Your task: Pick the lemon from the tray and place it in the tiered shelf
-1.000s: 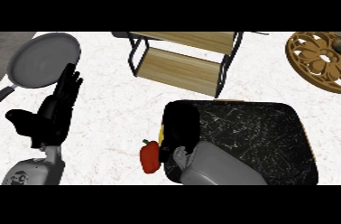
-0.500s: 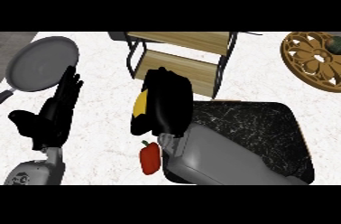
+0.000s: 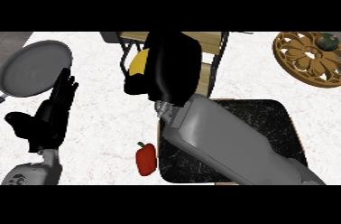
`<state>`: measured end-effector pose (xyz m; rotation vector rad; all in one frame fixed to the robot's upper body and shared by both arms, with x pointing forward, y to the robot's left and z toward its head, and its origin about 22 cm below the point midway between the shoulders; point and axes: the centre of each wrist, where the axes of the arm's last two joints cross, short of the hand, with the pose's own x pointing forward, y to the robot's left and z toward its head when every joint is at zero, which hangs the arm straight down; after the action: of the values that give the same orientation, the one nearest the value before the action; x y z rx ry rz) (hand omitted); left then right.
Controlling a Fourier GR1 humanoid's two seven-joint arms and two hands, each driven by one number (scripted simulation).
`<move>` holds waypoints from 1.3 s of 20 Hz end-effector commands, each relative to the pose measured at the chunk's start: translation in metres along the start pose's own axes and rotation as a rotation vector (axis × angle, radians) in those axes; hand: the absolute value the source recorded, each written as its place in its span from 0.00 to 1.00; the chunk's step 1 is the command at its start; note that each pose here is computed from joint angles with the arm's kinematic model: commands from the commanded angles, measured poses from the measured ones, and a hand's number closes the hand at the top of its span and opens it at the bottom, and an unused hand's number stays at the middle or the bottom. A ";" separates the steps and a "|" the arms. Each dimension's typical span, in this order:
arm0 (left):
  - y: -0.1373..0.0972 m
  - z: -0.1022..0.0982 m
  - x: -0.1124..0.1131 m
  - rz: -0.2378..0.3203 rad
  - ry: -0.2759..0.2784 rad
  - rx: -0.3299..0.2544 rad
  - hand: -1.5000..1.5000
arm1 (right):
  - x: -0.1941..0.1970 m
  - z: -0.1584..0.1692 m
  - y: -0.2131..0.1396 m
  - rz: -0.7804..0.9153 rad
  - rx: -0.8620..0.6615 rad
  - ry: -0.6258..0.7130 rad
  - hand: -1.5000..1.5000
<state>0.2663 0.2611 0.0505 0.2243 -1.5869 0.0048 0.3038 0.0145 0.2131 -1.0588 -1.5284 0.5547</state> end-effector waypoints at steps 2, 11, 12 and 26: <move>-0.007 -0.001 0.003 0.017 -0.005 -0.002 0.50 | 0.022 -0.016 -0.018 -0.038 -0.102 0.246 1.00; -0.012 0.004 -0.002 0.014 -0.016 -0.021 0.50 | 0.013 -0.039 -0.006 -0.075 -0.190 0.325 1.00; -0.003 -0.001 0.003 0.016 -0.010 0.001 0.50 | 0.012 -0.039 -0.007 -0.077 -0.182 0.329 1.00; -0.004 -0.003 0.003 0.009 -0.028 -0.005 0.50 | -0.015 -0.072 0.029 -0.093 -0.254 0.313 1.00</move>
<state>0.2672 0.2561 0.0583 0.2183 -1.6135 0.0088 0.3744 -0.0050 0.1994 -1.2524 -1.4846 0.3194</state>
